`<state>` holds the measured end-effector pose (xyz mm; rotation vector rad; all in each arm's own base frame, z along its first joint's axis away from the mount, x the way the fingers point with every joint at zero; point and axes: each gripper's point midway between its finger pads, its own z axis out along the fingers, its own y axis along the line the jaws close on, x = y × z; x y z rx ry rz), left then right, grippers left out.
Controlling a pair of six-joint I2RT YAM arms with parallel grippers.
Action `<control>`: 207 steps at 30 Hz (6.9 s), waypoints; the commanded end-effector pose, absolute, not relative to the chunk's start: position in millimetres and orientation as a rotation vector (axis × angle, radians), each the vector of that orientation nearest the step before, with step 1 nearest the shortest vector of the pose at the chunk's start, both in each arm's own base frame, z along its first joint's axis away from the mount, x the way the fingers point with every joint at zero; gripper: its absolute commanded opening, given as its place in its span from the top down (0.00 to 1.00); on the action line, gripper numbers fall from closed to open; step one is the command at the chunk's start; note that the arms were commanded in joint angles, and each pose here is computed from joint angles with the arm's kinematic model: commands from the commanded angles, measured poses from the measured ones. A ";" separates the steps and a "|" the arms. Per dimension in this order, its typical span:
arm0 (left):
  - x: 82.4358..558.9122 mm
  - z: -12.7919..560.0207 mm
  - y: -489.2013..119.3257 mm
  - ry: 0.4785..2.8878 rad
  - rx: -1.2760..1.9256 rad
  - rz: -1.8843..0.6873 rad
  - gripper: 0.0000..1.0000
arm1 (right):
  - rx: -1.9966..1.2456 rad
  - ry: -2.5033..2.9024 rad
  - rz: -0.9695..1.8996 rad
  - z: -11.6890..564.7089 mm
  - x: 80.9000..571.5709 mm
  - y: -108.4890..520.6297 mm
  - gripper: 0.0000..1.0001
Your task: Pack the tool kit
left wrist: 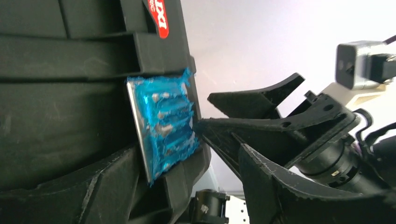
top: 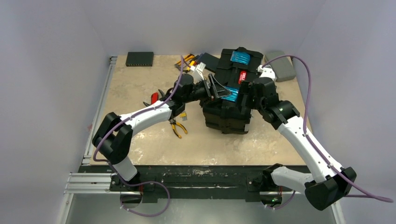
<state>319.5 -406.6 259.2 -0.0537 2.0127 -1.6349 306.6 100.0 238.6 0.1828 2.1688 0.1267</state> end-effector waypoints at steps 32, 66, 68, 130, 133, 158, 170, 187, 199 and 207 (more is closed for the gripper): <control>308.9 252.7 -394.3 2.224 0.313 -1.136 0.18 | 0.370 2.199 -0.228 254.1 296.4 85.5 0.01; 332.7 142.1 -399.8 2.569 0.314 -0.643 0.32 | 0.503 2.443 0.052 120.5 284.7 52.4 0.26; 333.0 140.8 -398.8 2.572 0.314 -0.632 0.33 | 0.502 2.445 0.113 118.4 285.7 57.9 0.39; 316.2 29.7 -382.4 2.807 0.369 -0.464 0.46 | 0.729 2.099 1.390 167.6 264.1 102.1 0.70; 316.0 29.4 -383.0 2.806 0.372 -0.468 0.47 | 0.736 2.086 1.398 169.1 262.8 101.1 0.71; 322.4 64.6 -384.2 2.733 0.361 -0.523 0.44 | 0.434 2.292 0.362 204.8 277.9 45.9 0.04; 323.2 67.6 -384.9 2.728 0.368 -0.537 0.44 | 0.344 2.320 0.043 221.1 295.7 56.1 0.01; 323.7 58.5 -379.5 2.744 0.369 -0.491 0.45 | 0.452 2.477 -0.210 152.3 286.9 35.5 0.33; 323.1 44.3 -376.5 2.775 0.379 -0.455 0.46 | 0.563 2.359 0.416 148.6 287.1 65.8 0.64; 320.8 37.0 -380.4 2.796 0.396 -0.460 0.48 | 0.594 2.313 0.725 148.9 285.5 91.1 0.71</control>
